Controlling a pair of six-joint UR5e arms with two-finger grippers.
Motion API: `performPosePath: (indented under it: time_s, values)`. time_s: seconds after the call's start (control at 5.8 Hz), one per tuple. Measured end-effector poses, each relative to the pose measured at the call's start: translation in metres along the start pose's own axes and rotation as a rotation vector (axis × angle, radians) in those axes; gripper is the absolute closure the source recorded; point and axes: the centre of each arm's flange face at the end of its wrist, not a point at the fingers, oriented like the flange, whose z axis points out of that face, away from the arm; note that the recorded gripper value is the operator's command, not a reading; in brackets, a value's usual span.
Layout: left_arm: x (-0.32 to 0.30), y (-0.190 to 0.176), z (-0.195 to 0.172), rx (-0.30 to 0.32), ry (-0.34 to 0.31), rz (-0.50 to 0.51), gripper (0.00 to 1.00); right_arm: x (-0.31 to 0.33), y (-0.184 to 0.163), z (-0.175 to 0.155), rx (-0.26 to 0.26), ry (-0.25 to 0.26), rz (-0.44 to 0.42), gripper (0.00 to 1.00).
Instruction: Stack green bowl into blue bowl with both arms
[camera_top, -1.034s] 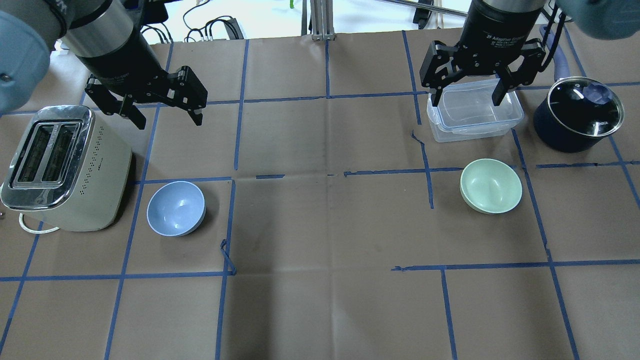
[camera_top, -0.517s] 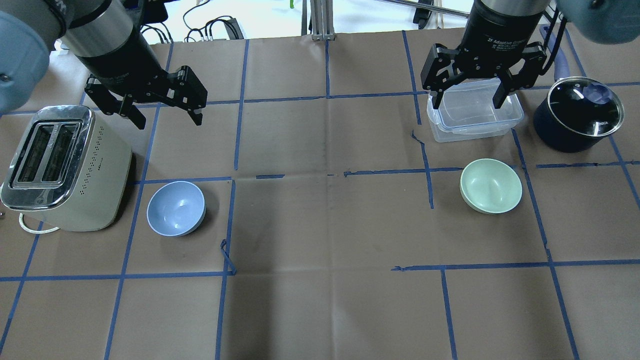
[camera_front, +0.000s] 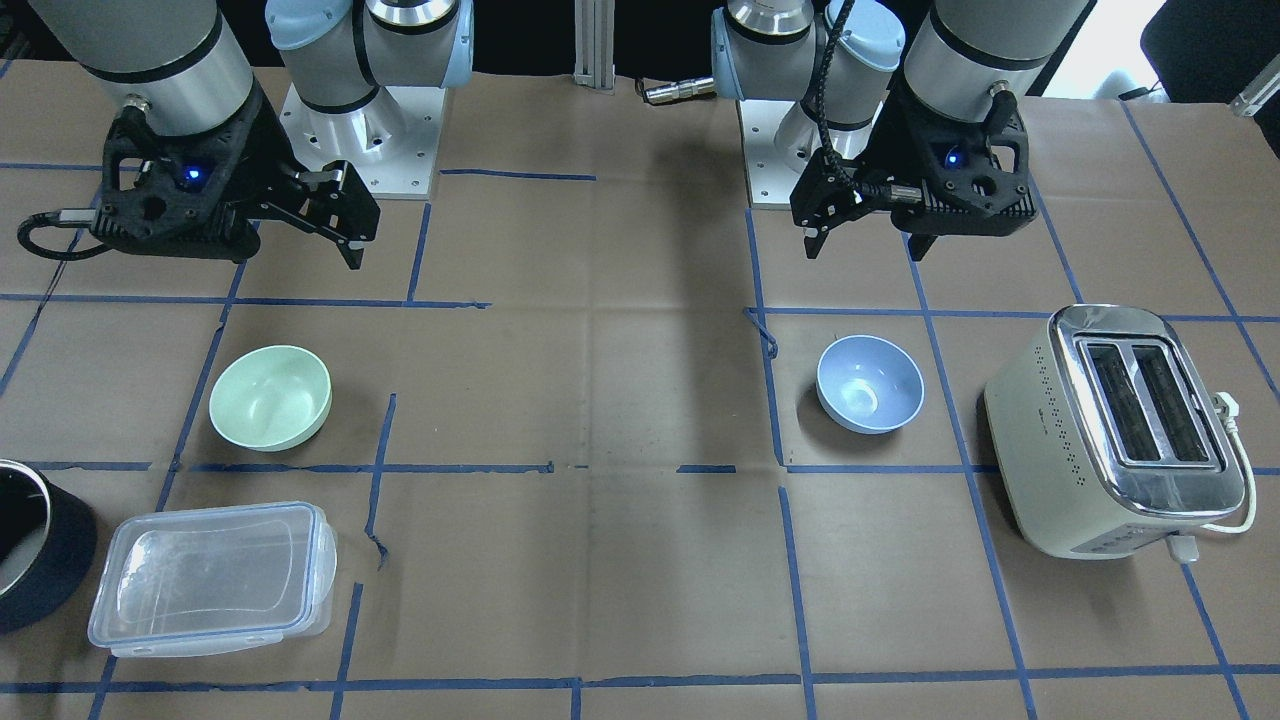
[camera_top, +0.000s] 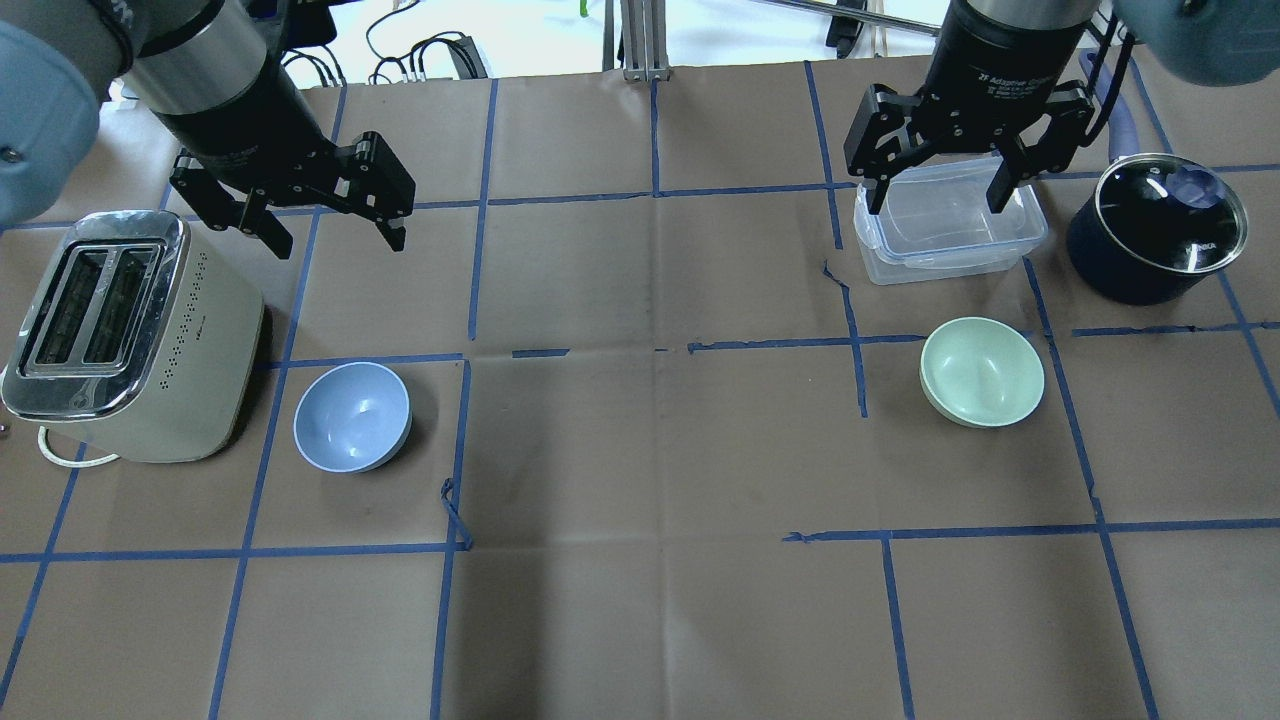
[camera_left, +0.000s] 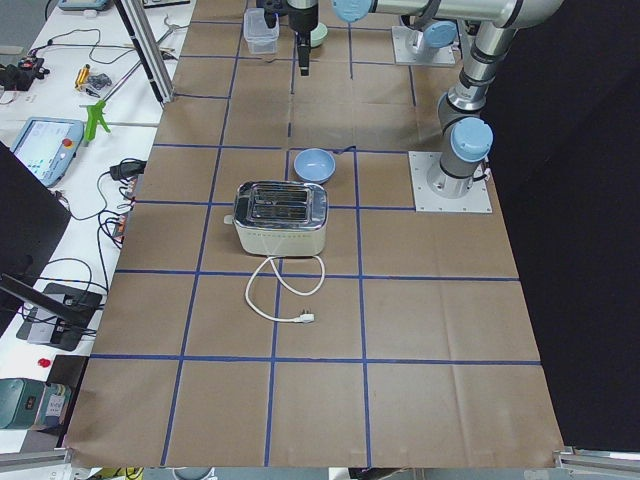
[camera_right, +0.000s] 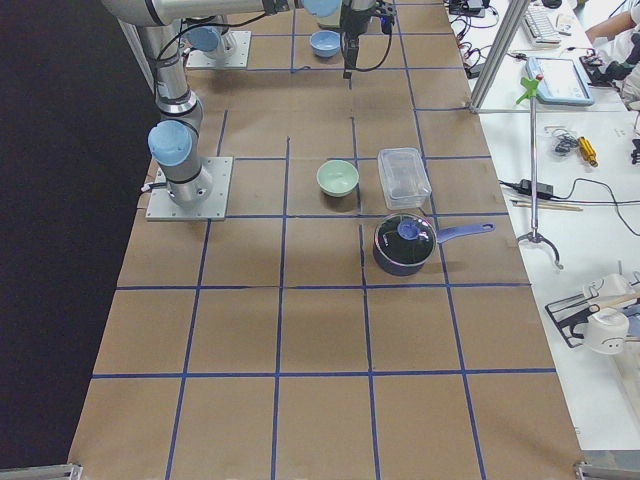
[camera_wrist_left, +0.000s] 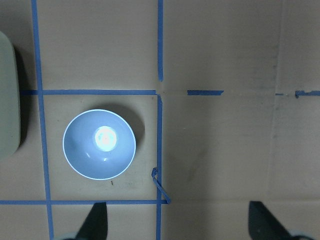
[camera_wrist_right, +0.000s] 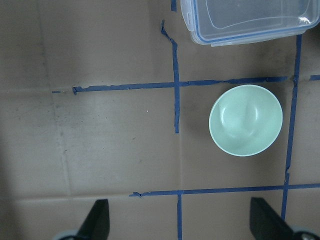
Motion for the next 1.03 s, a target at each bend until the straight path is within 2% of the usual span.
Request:
performPosePath:
  time_s: [0.17, 0.52, 0.69, 1.03]
  values:
    - [-0.003, -0.002, 0.016, -0.032, 0.0, 0.012, 0.02, 0.034, -0.011, 0.002, 0.004, -0.004, -0.028, 0.0]
    - [-0.013, -0.011, 0.092, -0.084, 0.002, 0.044, 0.04, 0.121, -0.023, 0.016, -0.015, -0.019, -0.034, 0.0]
    - [-0.02, -0.014, 0.145, -0.081, 0.0, 0.047, 0.04, 0.156, -0.023, 0.038, -0.021, -0.026, -0.03, 0.0]
    - [-0.039, -0.008, 0.229, -0.092, -0.002, 0.072, 0.05, 0.197, -0.013, 0.109, -0.003, -0.025, -0.047, 0.0]
